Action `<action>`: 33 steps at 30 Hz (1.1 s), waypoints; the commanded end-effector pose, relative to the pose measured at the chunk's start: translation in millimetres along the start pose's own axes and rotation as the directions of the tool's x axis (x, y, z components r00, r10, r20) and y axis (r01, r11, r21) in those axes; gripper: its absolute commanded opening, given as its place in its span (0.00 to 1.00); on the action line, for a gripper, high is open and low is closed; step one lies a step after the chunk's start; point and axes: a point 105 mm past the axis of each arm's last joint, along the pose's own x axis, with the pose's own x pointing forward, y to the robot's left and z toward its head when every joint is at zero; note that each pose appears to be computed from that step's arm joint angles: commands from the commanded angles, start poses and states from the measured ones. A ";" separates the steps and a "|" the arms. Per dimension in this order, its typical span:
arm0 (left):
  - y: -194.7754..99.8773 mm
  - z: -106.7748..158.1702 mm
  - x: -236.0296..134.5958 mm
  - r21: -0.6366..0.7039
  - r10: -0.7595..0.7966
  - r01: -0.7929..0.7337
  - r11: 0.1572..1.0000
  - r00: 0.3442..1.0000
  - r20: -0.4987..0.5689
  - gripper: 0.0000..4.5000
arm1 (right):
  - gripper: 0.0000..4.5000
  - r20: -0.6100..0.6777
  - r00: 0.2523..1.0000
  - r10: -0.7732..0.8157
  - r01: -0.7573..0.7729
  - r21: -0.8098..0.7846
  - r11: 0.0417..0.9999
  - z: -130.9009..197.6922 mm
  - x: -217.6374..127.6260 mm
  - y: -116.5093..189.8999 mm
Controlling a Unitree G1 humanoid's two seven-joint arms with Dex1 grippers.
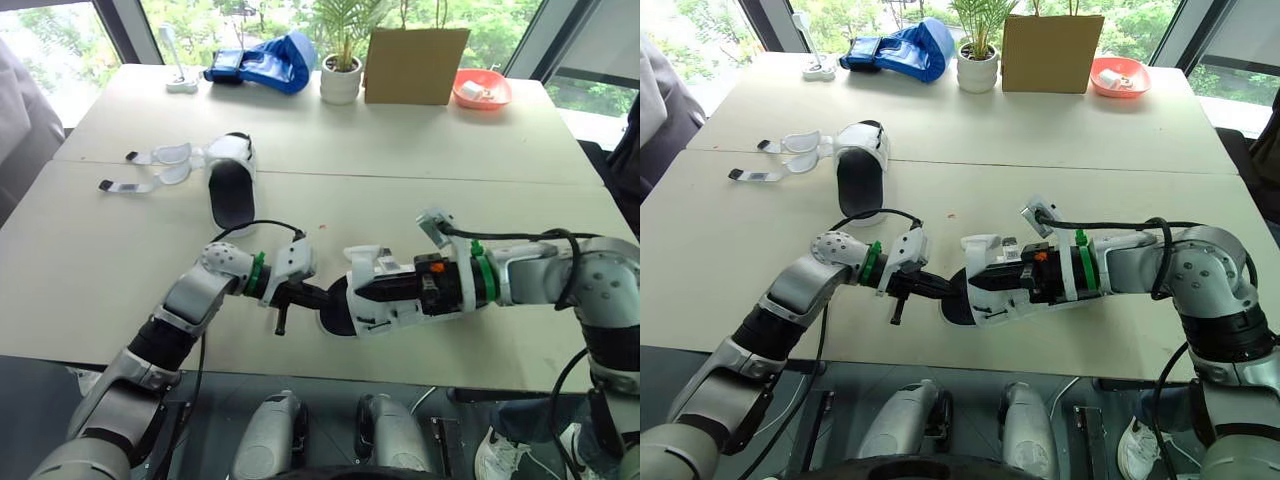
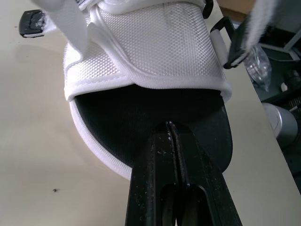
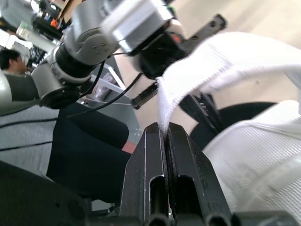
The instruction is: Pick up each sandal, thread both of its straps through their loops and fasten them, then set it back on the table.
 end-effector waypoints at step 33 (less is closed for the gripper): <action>8.9 -18.4 4.1 0.014 0.064 -0.064 0.998 0.996 -0.061 0.00 | 0.01 -0.213 0.977 -0.005 -0.115 -0.546 0.830 -4.3 1.4 -16.9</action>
